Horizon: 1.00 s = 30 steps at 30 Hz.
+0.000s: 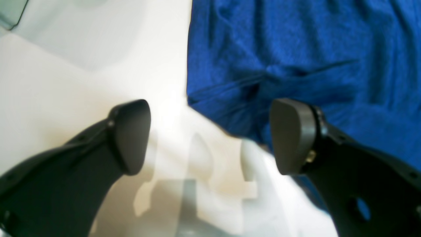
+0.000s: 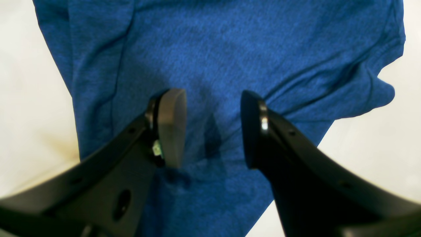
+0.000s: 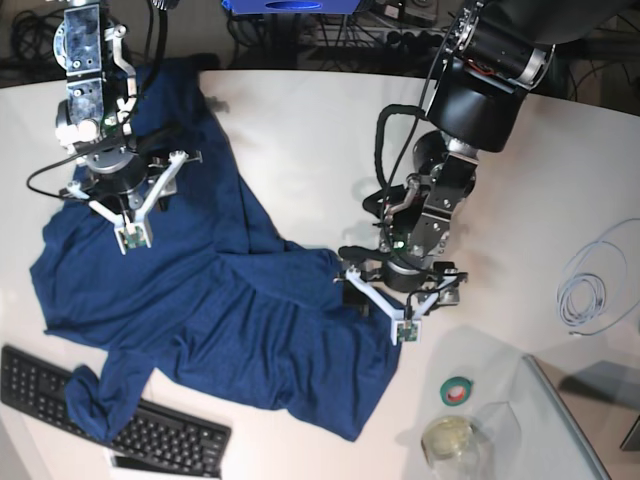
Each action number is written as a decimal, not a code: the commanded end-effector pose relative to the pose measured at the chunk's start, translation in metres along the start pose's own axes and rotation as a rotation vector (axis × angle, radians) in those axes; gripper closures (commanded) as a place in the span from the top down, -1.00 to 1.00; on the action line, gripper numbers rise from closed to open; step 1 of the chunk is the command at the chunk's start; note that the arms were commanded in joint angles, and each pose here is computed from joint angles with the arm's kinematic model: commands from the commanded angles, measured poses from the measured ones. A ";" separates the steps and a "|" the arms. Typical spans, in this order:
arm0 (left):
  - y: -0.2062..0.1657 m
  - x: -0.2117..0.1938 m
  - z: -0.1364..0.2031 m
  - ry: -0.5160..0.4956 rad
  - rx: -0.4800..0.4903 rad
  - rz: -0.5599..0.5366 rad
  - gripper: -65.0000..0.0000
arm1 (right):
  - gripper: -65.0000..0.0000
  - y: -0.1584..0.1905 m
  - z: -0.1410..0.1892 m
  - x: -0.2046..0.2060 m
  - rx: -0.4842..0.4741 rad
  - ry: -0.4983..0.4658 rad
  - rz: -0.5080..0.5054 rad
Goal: Layout the t-shirt on the table in an organized manner, then fold the t-shirt properly
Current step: 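Grasp the hem corner with the left gripper and pull it outward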
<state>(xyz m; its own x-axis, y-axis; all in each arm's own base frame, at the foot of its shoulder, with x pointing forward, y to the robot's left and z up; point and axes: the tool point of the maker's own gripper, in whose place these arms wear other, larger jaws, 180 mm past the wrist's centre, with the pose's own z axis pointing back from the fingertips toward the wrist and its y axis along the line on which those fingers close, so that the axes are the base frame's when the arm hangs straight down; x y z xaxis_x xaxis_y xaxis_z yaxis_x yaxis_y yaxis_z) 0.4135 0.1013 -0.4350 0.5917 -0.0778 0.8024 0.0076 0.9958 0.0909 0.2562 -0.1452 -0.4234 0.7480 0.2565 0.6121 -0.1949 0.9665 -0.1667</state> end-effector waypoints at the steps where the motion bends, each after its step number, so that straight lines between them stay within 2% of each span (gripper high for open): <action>1: -0.004 0.029 -0.002 -0.072 -0.006 -0.001 0.57 | -0.23 -0.005 0.002 0.013 -0.013 -0.043 0.004; 9: -0.026 0.035 -0.014 -0.041 -0.023 0.016 0.57 | -0.23 -0.005 0.002 0.016 -0.014 -0.049 0.003; 18: -0.027 0.030 -0.015 -0.027 -0.023 0.014 0.54 | -0.23 -0.006 0.002 0.016 -0.015 -0.049 0.004; 19: -0.027 0.026 -0.016 -0.017 -0.023 0.011 0.47 | -0.23 -0.006 0.002 0.016 -0.015 -0.050 0.004; 21: -0.030 0.023 -0.020 0.001 -0.050 -0.007 0.17 | -0.23 -0.006 0.002 0.017 -0.015 -0.052 0.004; 23: -0.036 0.019 -0.022 0.013 -0.093 -0.014 -0.37 | -0.23 -0.008 0.002 0.016 -0.020 -0.051 -0.003; 24: -0.039 0.024 -0.020 0.004 -0.105 -0.014 -0.76 | -0.23 -0.008 0.002 0.016 -0.020 -0.051 -0.005; 25: -0.041 0.032 -0.018 -0.017 -0.112 -0.008 -1.00 | -0.23 -0.008 0.002 0.016 -0.020 -0.050 -0.005; 28: -0.018 0.052 -0.006 -0.089 -0.075 0.049 -1.00 | -0.23 -0.007 0.002 0.013 -0.019 -0.045 -0.007; 30: -0.005 0.057 -0.003 -0.059 -0.058 0.088 -1.00 | -0.23 -0.009 0.002 0.013 -0.025 -0.045 -0.012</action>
<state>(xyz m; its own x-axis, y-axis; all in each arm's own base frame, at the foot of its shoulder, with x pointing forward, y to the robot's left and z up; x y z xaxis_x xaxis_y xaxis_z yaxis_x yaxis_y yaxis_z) 0.4348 0.0863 -0.4109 0.5976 0.0131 0.8017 0.0146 0.9995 -0.0271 0.2574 -0.1479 -0.4225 0.7488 0.2471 0.6151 -0.1828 0.9689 -0.1667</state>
